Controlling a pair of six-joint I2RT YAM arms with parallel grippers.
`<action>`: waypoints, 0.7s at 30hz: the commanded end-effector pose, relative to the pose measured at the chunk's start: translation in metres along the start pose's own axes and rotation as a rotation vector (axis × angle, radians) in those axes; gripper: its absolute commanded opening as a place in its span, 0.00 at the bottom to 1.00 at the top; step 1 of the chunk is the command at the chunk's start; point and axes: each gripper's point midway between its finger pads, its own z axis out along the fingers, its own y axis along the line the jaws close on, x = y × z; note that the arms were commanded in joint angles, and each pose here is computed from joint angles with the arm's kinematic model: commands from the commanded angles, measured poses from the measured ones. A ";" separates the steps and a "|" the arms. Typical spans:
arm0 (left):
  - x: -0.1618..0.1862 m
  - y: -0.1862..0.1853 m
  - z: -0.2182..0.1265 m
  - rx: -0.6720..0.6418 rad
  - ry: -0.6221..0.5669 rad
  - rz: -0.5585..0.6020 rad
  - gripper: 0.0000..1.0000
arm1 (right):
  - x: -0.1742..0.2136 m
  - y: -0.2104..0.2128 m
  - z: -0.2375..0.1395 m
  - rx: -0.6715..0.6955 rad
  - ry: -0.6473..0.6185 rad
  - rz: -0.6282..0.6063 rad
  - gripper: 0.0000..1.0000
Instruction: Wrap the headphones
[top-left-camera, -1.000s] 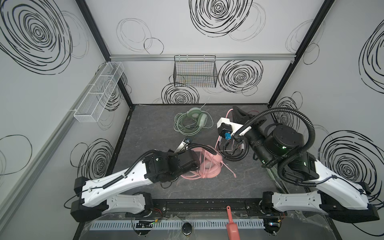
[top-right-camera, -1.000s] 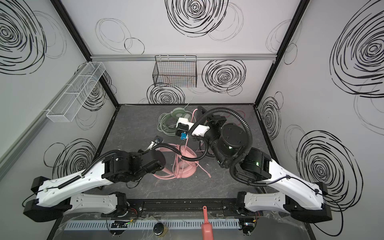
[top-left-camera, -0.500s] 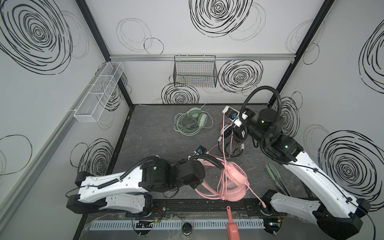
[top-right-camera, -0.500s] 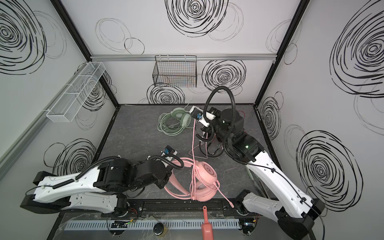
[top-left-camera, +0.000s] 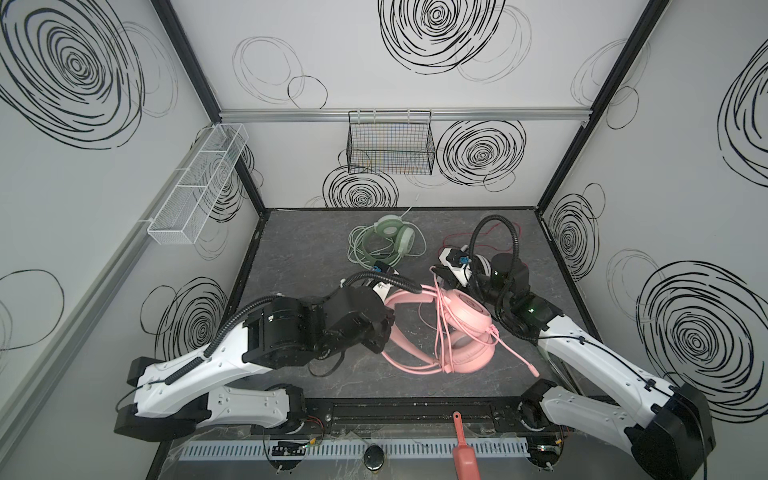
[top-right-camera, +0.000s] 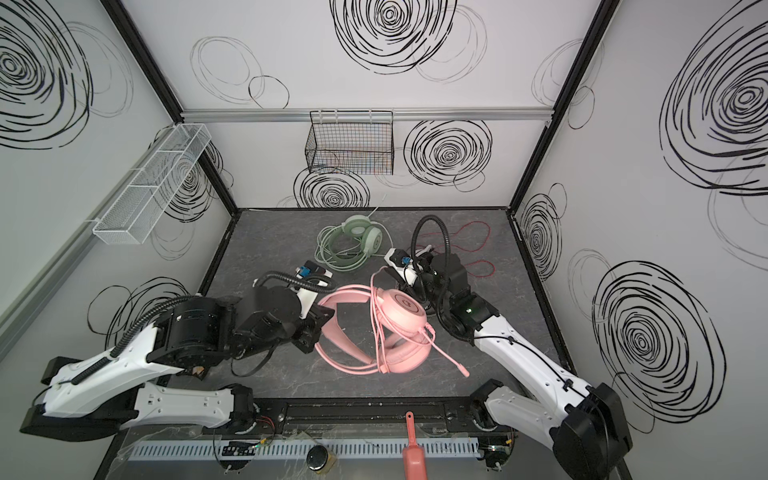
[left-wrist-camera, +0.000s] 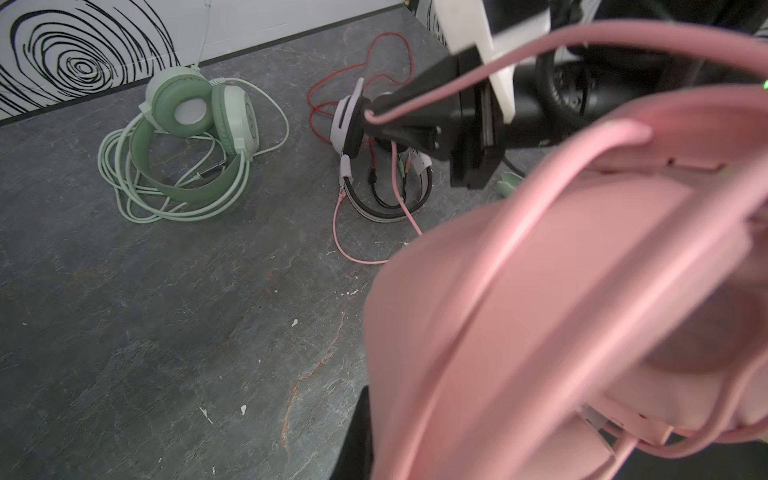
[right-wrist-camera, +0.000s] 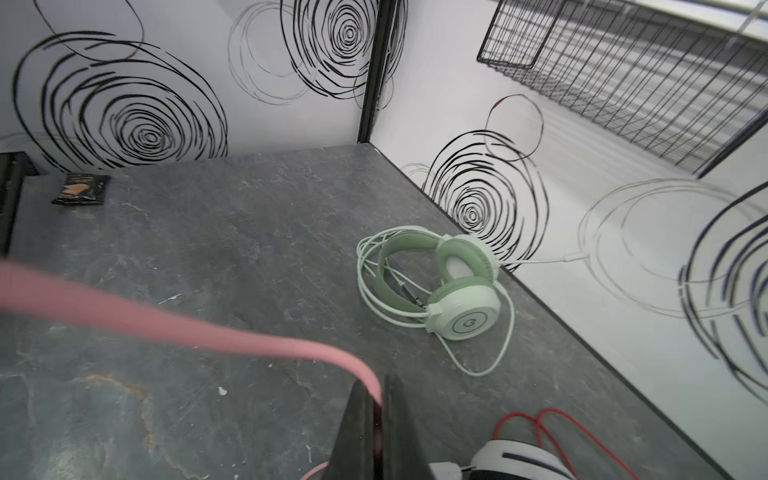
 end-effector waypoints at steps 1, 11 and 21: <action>-0.051 -0.012 -0.030 0.149 -0.153 -0.099 0.00 | -0.024 0.020 -0.006 -0.114 -0.167 0.050 0.06; -0.123 0.011 -0.054 0.093 -0.279 -0.147 0.00 | 0.027 0.040 0.006 -0.191 -0.125 0.203 0.18; -0.176 0.022 -0.060 0.051 -0.382 -0.174 0.00 | 0.062 0.067 0.006 -0.283 -0.079 0.277 0.20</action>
